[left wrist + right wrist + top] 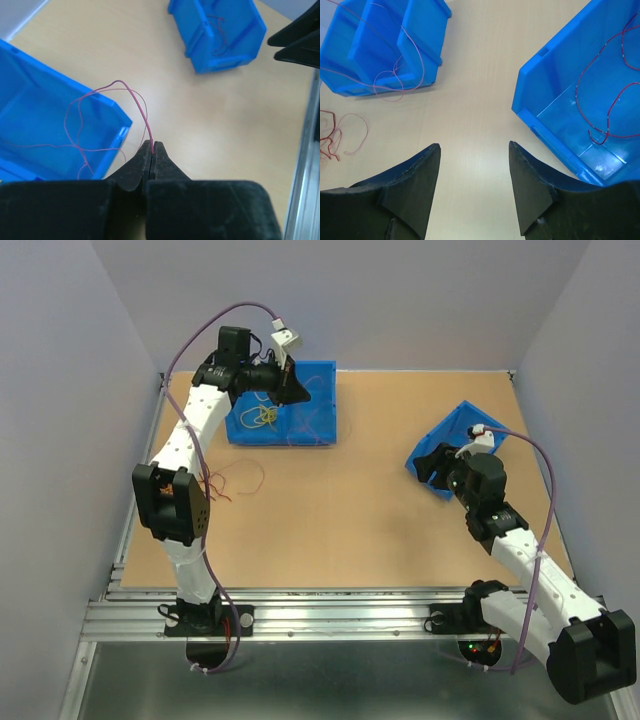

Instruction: Untangle the cables

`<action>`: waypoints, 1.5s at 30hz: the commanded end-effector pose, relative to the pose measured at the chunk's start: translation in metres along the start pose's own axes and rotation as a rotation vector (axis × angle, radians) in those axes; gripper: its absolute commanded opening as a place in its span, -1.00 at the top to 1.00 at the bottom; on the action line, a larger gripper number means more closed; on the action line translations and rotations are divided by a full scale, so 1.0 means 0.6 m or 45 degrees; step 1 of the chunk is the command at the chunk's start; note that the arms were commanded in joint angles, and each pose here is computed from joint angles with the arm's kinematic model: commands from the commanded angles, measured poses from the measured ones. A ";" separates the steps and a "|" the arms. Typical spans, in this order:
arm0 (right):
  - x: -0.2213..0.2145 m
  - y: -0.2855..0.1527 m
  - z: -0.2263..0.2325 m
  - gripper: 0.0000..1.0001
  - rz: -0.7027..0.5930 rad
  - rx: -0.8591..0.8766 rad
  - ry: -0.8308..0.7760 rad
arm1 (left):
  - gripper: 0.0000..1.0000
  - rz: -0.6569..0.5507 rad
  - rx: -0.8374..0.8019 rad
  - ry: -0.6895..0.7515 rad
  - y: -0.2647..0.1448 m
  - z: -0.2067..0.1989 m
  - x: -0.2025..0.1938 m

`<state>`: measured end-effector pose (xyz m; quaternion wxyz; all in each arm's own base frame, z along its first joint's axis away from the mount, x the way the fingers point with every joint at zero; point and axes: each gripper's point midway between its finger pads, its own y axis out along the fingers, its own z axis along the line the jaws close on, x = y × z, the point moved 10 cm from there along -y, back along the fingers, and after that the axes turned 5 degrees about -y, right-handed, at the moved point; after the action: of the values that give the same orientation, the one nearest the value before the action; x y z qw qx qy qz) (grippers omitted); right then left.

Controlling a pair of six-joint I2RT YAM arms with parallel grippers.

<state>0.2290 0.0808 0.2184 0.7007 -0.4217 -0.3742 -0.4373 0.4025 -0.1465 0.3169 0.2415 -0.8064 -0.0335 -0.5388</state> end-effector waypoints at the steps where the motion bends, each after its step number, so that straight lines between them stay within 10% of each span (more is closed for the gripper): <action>1: 0.007 0.004 0.003 -0.24 -0.056 0.023 -0.003 | 1.00 -0.030 -0.148 0.037 -0.009 -0.062 0.030; 21: 0.002 0.005 0.002 -0.22 -0.044 0.026 -0.003 | 1.00 -0.401 0.429 0.154 -0.085 0.023 0.198; 45: -0.003 0.008 0.001 -0.21 -0.036 0.030 -0.002 | 1.00 -0.053 0.575 0.067 0.106 0.119 0.029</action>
<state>0.2320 0.0817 0.2142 0.7029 -0.4262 -0.3698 -0.4331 0.4867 -0.1655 0.2734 0.3976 -0.7429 -0.1278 -0.5231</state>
